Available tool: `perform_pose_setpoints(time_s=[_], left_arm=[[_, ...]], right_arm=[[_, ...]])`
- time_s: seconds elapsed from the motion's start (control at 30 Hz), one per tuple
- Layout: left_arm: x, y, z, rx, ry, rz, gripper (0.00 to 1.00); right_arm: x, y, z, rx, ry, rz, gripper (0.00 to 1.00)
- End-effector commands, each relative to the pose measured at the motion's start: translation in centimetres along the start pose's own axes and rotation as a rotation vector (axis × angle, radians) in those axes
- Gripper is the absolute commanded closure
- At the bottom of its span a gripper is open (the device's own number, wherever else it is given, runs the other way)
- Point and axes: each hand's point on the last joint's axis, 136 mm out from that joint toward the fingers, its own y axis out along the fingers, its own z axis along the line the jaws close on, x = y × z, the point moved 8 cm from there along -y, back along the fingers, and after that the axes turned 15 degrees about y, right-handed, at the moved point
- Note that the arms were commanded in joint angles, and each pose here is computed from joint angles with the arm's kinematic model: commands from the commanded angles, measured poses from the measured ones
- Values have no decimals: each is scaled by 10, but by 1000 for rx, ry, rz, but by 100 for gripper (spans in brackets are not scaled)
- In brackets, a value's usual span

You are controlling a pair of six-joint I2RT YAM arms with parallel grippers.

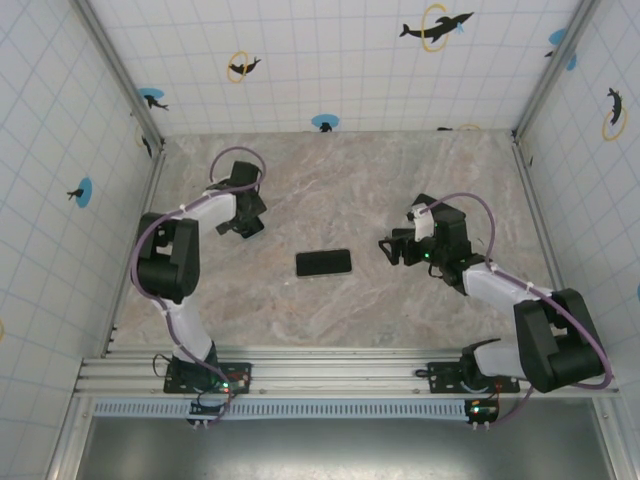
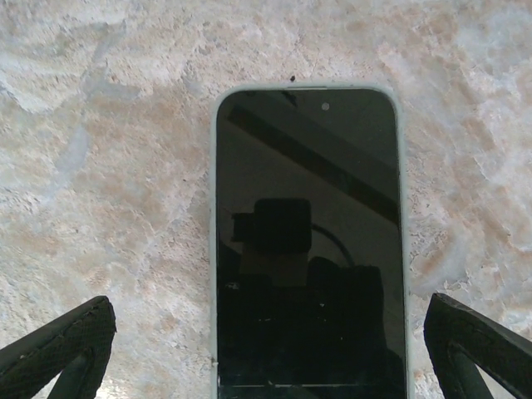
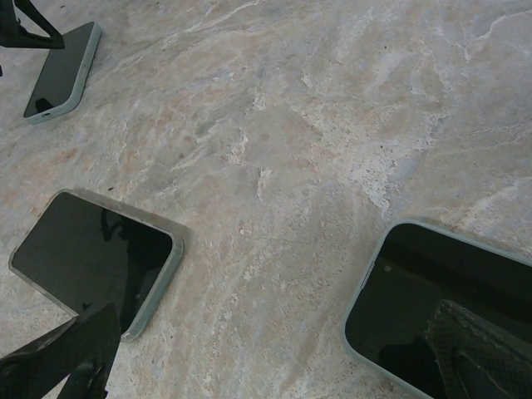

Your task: Take the phone out of the phone case

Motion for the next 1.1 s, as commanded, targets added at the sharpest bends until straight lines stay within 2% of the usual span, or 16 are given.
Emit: perform_pose_setpoints(time_s=[0.0, 0.5, 0.73, 0.87, 1.07], left_arm=[[-2, 5, -4, 25, -21, 20, 3], [-4, 25, -12, 50, -19, 50, 4], [-3, 34, -10, 129, -32, 75, 5], [-9, 39, -12, 106, -50, 99, 8], [-16, 42, -15, 67, -80, 114, 22]], right_arm=[[11, 1, 5, 16, -16, -15, 2], [9, 6, 4, 25, 25, 9, 2], [6, 9, 0, 6, 46, 34, 2], [6, 9, -2, 7, 53, 36, 2], [12, 8, -3, 10, 78, 15, 2]])
